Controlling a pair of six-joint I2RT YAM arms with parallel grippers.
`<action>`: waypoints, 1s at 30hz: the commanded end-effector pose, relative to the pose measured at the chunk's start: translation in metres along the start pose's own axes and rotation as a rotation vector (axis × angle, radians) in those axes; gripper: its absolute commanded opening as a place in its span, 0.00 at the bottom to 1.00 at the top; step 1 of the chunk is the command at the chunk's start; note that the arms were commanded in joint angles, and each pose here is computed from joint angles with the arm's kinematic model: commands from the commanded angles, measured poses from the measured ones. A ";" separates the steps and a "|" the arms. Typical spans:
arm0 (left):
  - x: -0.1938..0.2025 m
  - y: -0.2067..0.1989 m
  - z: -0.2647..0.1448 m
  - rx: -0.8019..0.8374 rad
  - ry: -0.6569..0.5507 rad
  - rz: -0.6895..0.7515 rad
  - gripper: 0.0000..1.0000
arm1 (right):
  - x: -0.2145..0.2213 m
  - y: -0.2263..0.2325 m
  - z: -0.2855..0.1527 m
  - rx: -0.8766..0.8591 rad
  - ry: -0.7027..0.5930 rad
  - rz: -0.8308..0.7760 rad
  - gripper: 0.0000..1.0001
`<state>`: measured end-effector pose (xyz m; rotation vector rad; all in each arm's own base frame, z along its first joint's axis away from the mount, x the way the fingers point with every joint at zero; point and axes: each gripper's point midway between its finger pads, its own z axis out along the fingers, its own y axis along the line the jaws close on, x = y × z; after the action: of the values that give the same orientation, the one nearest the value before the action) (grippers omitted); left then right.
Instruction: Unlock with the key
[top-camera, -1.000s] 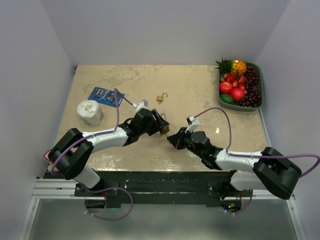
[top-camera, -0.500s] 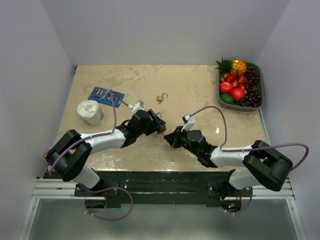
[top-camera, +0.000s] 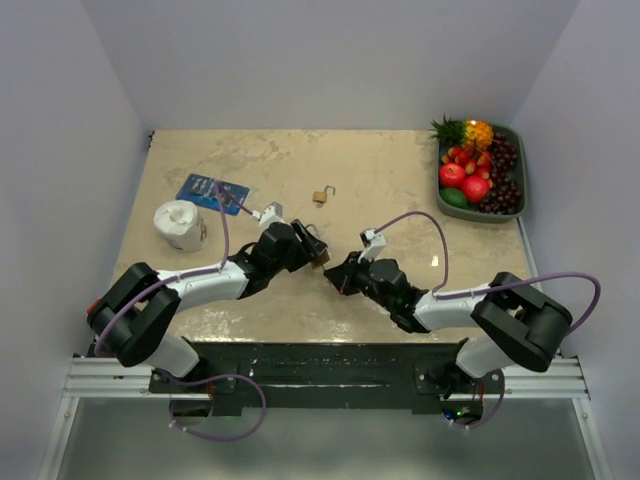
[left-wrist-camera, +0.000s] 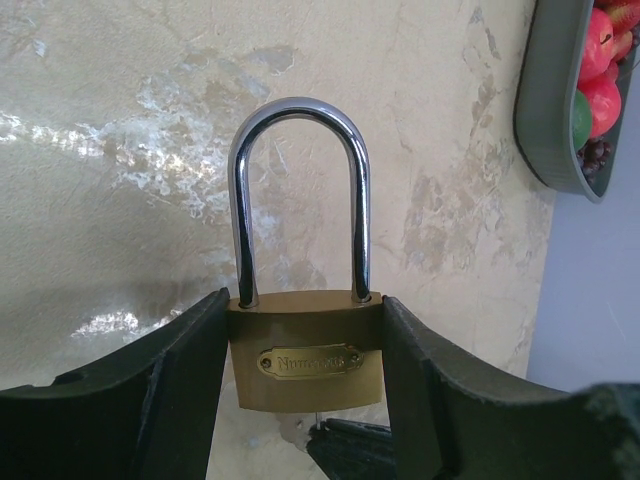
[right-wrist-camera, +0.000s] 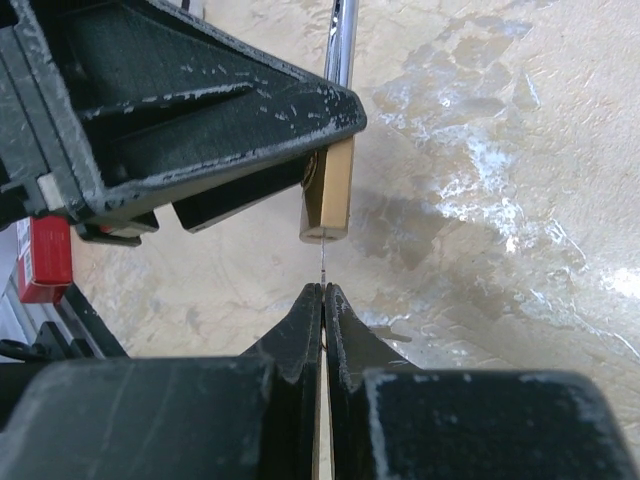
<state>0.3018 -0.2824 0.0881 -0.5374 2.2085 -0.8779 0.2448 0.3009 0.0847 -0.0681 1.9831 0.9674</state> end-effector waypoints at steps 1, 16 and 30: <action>0.000 -0.054 -0.016 0.194 0.031 -0.020 0.00 | -0.043 0.017 0.015 -0.030 -0.156 0.016 0.00; 0.008 -0.056 -0.022 0.219 0.066 -0.021 0.00 | -0.053 0.010 0.015 0.002 -0.219 0.018 0.00; 0.006 -0.076 -0.048 0.405 0.044 0.035 0.00 | -0.066 0.012 0.005 -0.131 -0.241 0.126 0.00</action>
<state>0.2966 -0.2828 0.1101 -0.4843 2.1040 -0.9990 0.2581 0.3023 0.1036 -0.0152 1.8885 1.0697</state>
